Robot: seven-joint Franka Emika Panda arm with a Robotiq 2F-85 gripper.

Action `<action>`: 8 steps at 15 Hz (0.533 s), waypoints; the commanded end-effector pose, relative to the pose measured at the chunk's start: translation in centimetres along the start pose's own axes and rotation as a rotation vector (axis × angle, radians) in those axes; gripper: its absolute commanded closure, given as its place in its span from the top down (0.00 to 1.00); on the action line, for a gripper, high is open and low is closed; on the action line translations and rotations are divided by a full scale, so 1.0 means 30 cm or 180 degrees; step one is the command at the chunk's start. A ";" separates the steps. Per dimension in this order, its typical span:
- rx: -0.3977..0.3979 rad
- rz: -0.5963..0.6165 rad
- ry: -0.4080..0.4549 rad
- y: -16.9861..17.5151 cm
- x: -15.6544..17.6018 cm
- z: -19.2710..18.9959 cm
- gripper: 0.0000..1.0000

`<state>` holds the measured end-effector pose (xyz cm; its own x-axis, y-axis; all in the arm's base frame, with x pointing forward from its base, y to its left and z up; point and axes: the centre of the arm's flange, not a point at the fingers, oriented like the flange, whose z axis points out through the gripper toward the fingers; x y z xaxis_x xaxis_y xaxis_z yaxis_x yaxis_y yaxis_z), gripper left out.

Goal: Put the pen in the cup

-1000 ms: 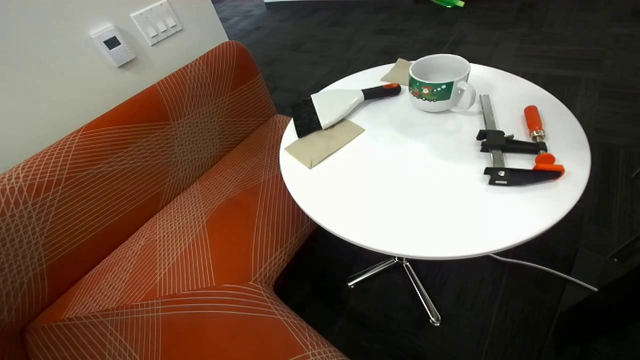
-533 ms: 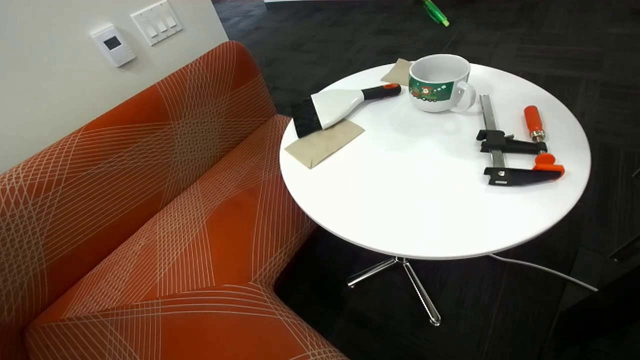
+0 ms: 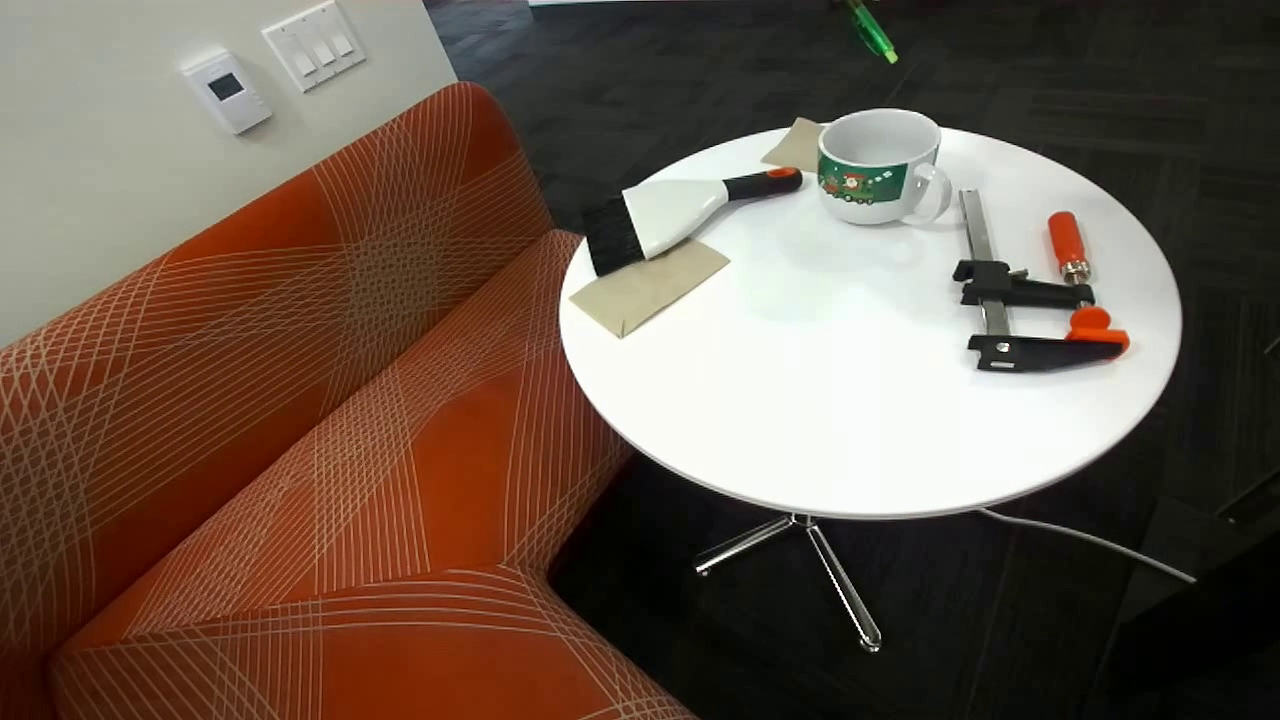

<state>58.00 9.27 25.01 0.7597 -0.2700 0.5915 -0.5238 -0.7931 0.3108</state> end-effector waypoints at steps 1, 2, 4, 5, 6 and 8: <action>0.0054 0.0331 0.0260 -0.006 0.011 0.032 0.03; 0.0046 0.0435 0.0374 -0.007 0.013 0.043 0.03; 0.0030 0.0597 0.0546 -0.006 0.014 0.066 0.03; 0.0011 0.0671 0.0599 -0.005 0.012 0.078 0.03; 0.0000 0.0728 0.0624 -0.003 0.007 0.092 0.03; -0.0037 0.0820 0.0651 -0.003 -0.011 0.117 0.03</action>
<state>58.85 7.77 23.42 0.5611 -0.3331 0.7578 -0.6570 -0.7361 0.1628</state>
